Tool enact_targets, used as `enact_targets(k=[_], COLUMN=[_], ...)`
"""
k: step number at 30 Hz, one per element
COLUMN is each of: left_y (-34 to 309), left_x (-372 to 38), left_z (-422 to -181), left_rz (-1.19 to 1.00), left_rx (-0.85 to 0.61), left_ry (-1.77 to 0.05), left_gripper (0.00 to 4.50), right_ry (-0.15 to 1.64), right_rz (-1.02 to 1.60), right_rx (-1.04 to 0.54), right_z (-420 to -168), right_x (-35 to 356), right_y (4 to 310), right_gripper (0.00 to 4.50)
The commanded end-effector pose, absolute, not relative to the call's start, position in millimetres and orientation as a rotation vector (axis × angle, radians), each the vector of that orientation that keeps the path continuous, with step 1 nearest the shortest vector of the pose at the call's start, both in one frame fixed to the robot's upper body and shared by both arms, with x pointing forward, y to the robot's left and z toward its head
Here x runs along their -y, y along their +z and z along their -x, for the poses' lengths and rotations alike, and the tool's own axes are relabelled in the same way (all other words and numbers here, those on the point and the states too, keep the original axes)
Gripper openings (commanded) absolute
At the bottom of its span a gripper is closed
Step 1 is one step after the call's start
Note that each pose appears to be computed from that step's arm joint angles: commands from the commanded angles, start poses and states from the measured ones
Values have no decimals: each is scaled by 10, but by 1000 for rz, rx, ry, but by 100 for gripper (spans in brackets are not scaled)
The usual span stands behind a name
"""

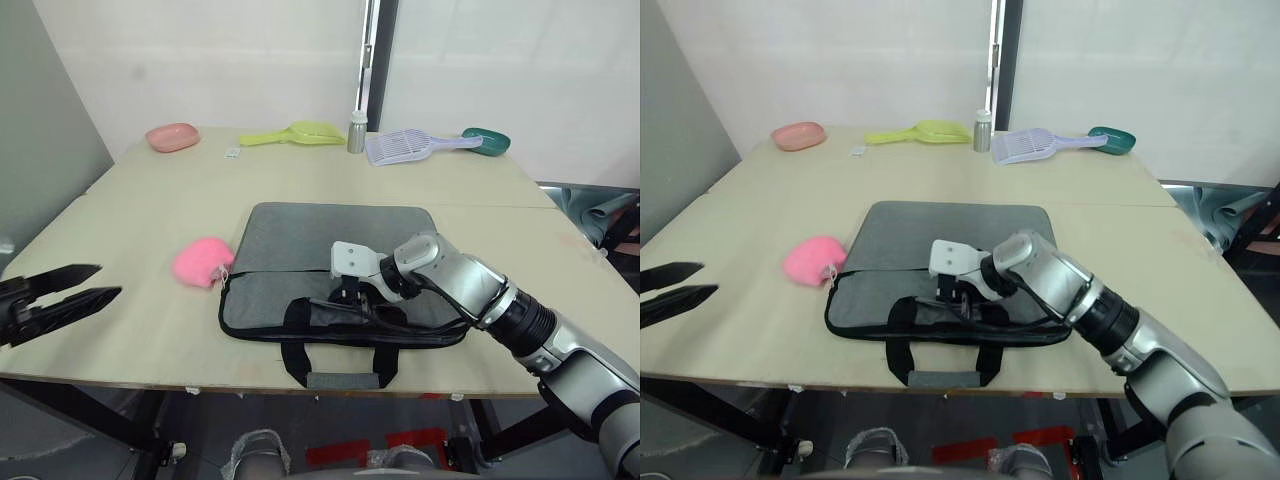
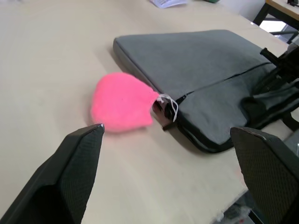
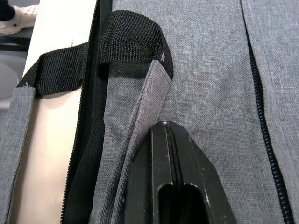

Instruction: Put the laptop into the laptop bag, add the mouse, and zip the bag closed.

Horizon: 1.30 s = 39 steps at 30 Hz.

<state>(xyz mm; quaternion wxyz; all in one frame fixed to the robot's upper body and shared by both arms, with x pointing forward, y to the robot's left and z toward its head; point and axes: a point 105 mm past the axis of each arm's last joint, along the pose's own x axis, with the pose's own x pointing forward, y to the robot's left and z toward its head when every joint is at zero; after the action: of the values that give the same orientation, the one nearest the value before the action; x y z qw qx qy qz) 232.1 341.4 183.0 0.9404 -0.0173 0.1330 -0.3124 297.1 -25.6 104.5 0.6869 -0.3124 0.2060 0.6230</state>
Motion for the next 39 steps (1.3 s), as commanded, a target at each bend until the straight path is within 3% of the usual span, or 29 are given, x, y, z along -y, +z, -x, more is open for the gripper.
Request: enact_targets(k=[1, 10, 17, 22, 27, 34, 36, 39], left_y=[1749, 1552, 1296, 1066, 1193, 1183, 1141, 1102], left_x=[-3422, -3225, -2956, -3037, -2923, -2927, -2974, -3029], left_z=[-2614, -3254, -3448, -3492, -3521, -3225, -3034, -2758], left_rz=[-6, -28, -10, -41, 45, -18, -103, -210], left_rx=[-303, -386, -505, -623, -588, -671, -731, -809], left_ry=[-584, -635, -740, -668, -731, -824, -856, -903], left_gripper=[450, 450, 450, 450, 292, 44, 4, 4], right_ry=[1337, 1292, 1262, 1241, 1226, 1227, 1229, 1239], right_rz=[661, 568, 561, 558, 554, 560, 565, 571], right_rx=[-539, -544, -550, -555, -559, -548, -549, -552], right_z=[-2962, -2944, -2924, -2910, -2907, -2926, -2929, -2923], right_x=[389, 538, 572, 590, 602, 551, 550, 549], right_y=[907, 1081, 1100, 1096, 1086, 1090, 1086, 1081], right_gripper=[1, 1, 1, 1, 0, 0, 0, 0])
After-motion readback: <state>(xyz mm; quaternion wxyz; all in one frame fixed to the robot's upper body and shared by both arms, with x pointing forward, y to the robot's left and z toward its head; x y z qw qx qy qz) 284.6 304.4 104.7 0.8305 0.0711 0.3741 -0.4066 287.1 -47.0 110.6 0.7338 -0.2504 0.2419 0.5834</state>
